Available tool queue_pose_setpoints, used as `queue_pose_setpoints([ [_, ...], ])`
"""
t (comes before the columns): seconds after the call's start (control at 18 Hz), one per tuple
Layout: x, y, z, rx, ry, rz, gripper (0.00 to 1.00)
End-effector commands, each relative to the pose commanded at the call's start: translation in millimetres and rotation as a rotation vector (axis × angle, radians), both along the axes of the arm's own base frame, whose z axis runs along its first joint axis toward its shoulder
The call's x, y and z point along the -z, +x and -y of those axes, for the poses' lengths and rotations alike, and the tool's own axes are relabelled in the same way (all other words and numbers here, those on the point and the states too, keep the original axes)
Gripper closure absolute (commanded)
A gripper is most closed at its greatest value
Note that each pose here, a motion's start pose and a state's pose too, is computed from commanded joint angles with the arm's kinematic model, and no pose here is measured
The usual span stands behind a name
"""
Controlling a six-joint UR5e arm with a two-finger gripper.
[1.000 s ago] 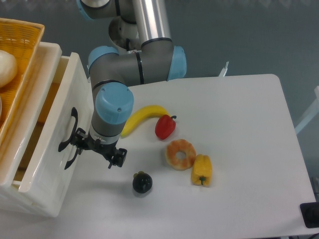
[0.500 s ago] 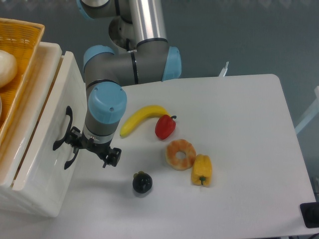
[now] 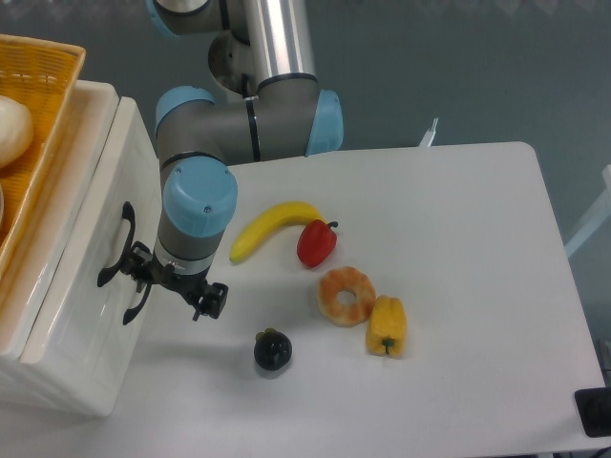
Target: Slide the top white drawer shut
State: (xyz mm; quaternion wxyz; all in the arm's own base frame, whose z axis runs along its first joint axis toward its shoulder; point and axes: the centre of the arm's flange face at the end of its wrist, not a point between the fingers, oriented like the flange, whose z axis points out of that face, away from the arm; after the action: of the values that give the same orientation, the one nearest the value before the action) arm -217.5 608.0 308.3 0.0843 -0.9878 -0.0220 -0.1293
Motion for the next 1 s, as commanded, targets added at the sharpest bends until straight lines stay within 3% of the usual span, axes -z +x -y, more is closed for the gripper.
queue_pose_setpoints([
  [0.72, -2, -2, -2, 0.02, 0.011, -0.009, 0.0],
  [0.89, -8, -20, 5, 0.051, -0.001, -0.073, 0.0],
  [1.0, -13, -38, 13, 0.144, -0.032, -0.17, 0.0],
])
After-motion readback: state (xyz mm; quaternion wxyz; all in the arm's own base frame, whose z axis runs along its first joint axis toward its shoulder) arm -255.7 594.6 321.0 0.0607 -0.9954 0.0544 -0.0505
